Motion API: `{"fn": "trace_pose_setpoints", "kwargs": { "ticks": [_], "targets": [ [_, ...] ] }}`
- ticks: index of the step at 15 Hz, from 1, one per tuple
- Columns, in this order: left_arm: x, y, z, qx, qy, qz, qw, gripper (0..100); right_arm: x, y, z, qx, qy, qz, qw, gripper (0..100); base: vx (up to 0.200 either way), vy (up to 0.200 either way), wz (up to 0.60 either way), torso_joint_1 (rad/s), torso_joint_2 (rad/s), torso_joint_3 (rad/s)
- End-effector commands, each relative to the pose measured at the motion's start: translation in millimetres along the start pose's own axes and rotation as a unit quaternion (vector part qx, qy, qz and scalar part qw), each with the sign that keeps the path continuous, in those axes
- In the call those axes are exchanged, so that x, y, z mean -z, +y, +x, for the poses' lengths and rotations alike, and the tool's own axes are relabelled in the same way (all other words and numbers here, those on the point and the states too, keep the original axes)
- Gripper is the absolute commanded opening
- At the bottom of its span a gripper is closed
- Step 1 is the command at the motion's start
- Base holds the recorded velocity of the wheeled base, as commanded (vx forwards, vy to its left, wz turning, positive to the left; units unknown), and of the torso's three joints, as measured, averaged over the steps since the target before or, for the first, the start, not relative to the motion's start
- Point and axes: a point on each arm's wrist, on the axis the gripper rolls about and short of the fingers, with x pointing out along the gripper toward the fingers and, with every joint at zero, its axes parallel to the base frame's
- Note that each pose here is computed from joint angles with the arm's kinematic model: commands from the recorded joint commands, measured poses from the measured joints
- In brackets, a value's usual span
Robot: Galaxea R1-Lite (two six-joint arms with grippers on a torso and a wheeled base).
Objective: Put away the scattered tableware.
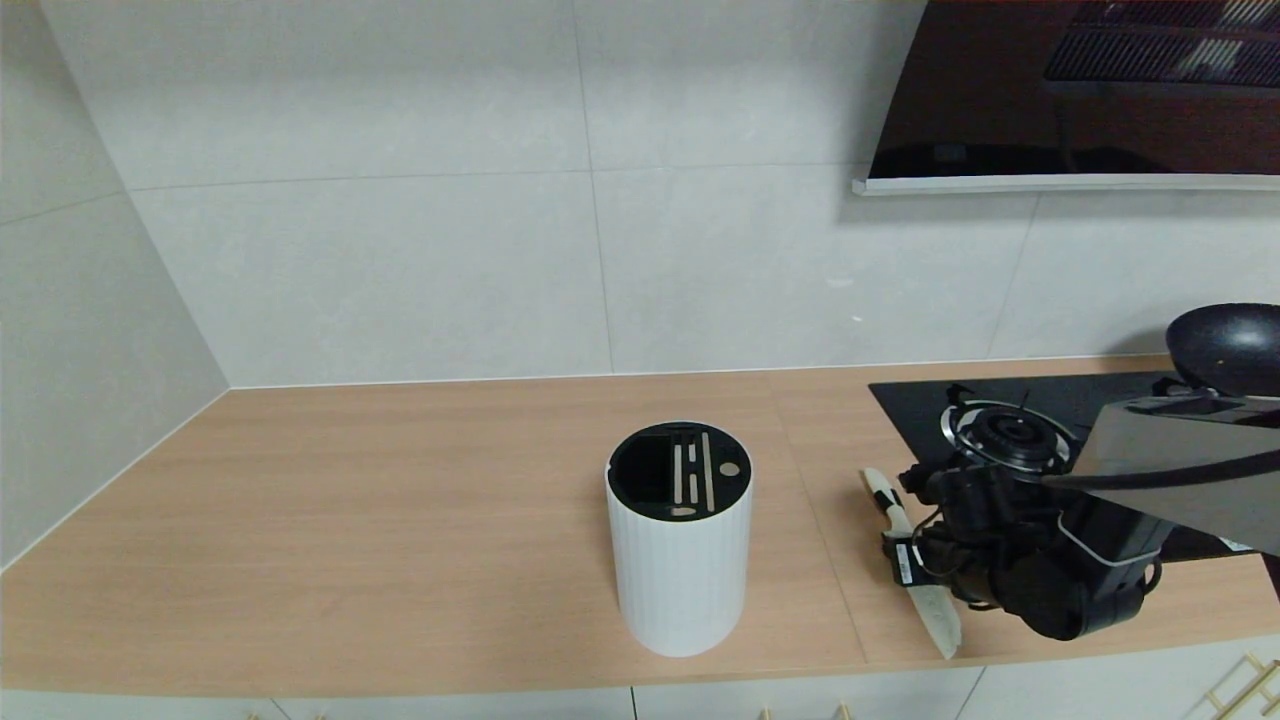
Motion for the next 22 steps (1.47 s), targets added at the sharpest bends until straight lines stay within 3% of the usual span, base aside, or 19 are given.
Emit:
{"fn": "trace_pose_setpoints", "kwargs": {
  "ticks": [1,8,11,18,19,20,21,22],
  "targets": [
    [0.0,0.0,0.1,0.0,0.0,0.0,1.0,100,-14.8,-0.6,-12.7,-0.003,-0.025,0.013,1.0,0,0.0,0.0,0.0,0.0,0.0,0.0],
    [0.0,0.0,0.1,0.0,0.0,0.0,1.0,100,-73.7,-8.4,-125.2,-0.04,-0.16,0.032,0.986,0,0.0,0.0,0.0,0.0,0.0,0.0],
    [0.0,0.0,0.1,0.0,0.0,0.0,1.0,100,-84.1,-3.2,-163.4,-0.066,-0.206,0.028,0.976,0,0.0,0.0,0.0,0.0,0.0,0.0],
    [-0.3,-0.2,0.1,0.003,-0.001,0.008,1.0,100,-80.8,3.4,-191.6,-0.105,-0.215,0.014,0.971,0,0.0,0.0,0.0,0.0,0.0,0.0],
    [-10.7,-0.9,-2.7,0.02,-0.024,0.01,0.9995,100,-84.6,5.4,-200.8,-0.119,-0.229,0.011,0.966,0,0.0,0.0,0.0,0.0,0.0,0.0],
    [-30.1,-2.9,-8.0,0.066,-0.043,0.013,0.9968,100,-91.5,7.3,-209.5,-0.132,-0.246,0.01,0.96,0,0.0,0.0,0.0,0.0,0.0,0.0],
    [-52.6,-4.9,-7.1,0.116,-0.023,0.011,0.9929,100,-103.8,11.2,-215.4,-0.144,-0.266,0.008,0.953,0,0.0,0.0,0.0,0.0,0.0,0.0],
    [-73.6,-6.4,0.2,0.158,0.014,0.005,0.9873,100,-116.7,18.8,-220.3,-0.158,-0.283,0.005,0.946,0,0.0,0.0,0.0,0.0,0.0,0.0]
  ]
}}
